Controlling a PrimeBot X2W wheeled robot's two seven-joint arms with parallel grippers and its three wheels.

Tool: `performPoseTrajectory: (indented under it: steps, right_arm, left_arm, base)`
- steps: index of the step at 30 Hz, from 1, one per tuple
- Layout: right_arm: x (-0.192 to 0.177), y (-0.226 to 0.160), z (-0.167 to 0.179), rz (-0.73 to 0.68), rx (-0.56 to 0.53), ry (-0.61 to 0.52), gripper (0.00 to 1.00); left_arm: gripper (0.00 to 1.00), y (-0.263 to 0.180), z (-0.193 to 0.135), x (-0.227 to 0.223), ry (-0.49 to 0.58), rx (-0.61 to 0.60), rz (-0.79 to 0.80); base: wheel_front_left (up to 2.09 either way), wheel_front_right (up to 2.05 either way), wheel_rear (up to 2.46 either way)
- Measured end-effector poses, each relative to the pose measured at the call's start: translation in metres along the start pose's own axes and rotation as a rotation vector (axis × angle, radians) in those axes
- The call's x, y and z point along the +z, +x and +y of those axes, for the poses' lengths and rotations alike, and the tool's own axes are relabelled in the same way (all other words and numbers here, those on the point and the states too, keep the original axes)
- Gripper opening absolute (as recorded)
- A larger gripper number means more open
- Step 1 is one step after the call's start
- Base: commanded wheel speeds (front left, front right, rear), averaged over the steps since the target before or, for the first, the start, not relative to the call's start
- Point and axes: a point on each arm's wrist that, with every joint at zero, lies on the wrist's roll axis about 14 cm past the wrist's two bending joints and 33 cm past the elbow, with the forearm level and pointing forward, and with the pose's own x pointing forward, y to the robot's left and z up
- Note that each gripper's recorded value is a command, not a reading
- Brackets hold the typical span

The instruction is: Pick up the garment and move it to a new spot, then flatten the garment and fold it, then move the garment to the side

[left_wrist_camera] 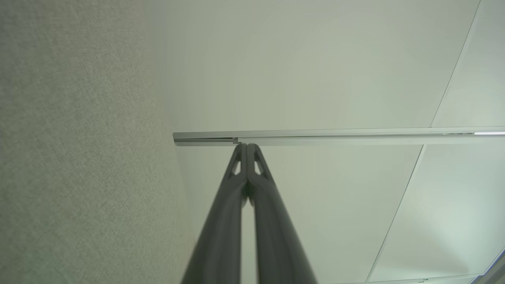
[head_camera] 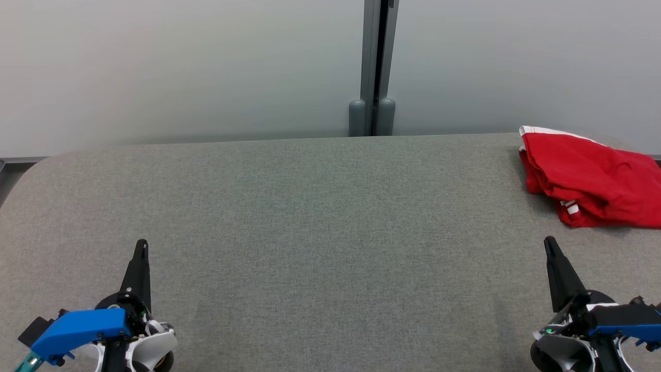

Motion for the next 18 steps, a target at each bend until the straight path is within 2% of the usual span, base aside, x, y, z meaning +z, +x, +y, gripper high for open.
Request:
performPoseTrajectory:
  steps: [18]
  right_arm:
    - [0.0,0.0,0.0,0.0,0.0,0.0,0.0]
  left_arm:
    - [0.0,0.0,0.0,0.0,0.0,0.0,0.0]
  base:
    - [0.0,0.0,0.0]
